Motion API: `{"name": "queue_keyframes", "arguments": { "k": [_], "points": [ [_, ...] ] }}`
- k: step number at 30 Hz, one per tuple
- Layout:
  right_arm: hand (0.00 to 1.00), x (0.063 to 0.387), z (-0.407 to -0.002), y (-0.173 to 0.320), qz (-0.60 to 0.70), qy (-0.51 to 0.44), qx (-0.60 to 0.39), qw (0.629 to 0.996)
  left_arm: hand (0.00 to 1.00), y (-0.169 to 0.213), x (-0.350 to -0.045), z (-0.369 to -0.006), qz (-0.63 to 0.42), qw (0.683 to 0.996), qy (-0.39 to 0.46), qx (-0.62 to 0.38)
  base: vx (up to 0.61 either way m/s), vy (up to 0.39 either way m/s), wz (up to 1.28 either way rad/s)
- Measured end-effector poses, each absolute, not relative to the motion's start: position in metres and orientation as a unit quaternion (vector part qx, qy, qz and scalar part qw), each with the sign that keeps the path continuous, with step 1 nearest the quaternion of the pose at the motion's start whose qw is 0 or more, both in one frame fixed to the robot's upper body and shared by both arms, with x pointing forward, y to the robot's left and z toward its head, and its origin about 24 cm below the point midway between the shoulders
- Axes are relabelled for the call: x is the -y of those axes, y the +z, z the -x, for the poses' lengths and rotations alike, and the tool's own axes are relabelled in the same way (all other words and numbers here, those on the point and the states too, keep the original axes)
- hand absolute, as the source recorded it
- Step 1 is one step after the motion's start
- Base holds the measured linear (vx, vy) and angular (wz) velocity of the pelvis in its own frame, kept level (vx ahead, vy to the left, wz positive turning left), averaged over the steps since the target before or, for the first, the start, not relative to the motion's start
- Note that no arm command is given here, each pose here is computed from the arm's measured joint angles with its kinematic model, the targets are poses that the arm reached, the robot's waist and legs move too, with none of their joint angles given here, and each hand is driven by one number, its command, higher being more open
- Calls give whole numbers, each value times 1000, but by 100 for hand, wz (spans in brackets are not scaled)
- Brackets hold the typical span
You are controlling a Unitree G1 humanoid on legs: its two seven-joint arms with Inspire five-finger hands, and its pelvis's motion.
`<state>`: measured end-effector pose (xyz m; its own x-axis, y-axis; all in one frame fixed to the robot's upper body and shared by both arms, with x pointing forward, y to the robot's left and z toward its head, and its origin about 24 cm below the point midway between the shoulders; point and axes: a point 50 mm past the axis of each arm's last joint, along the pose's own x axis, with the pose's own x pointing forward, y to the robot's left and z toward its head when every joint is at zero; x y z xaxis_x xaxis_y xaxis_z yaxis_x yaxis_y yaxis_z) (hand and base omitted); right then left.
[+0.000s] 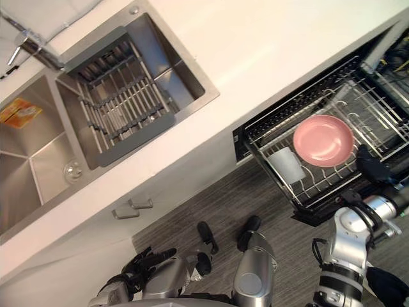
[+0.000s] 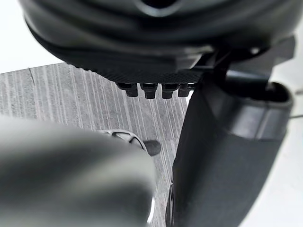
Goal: Walk over to the sink, pick up the cup, carry it to the dishwasher, place the cup inside the dishwasher, then close the dishwasher door
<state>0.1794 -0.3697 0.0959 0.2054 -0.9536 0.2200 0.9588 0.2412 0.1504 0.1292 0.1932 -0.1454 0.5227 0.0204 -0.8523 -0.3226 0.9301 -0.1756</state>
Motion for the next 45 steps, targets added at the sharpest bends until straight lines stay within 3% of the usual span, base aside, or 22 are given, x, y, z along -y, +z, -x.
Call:
{"name": "queue_keyframes", "arguments": {
  "k": [3, 5, 10, 17, 27, 37, 45],
  "points": [
    [100, 383, -154, 86, -64, -646, 147, 746, 100, -147, -193, -126, 166, 852, 110, -484, 112, -30, -8],
    [100, 393, -122, 54, -141, -662, 130, 725, 100, -148, -193, -125, 179, 845, 118, -490, 98, -47, -10],
    [100, 371, -114, 0, -238, -614, 69, 750, 100, -151, -192, -119, 182, 835, 130, -503, 53, -42, 1],
    [100, 319, -170, -19, -322, -440, 49, 837, 100, -152, -187, -119, 183, 840, 138, -493, 24, -16, 19],
    [100, 337, -183, -20, -310, -419, 4, 853, 100, -153, -193, -114, 182, 842, 141, -487, 35, 10, 23],
    [100, 329, -275, 45, -267, -281, 9, 922, 100, -157, -196, -99, 191, 832, 148, -500, -51, 10, 8],
    [100, 302, -316, 83, -251, -183, 41, 950, 100, -156, -195, -100, 248, 817, 175, -490, -23, -87, 28]
  ]
}}
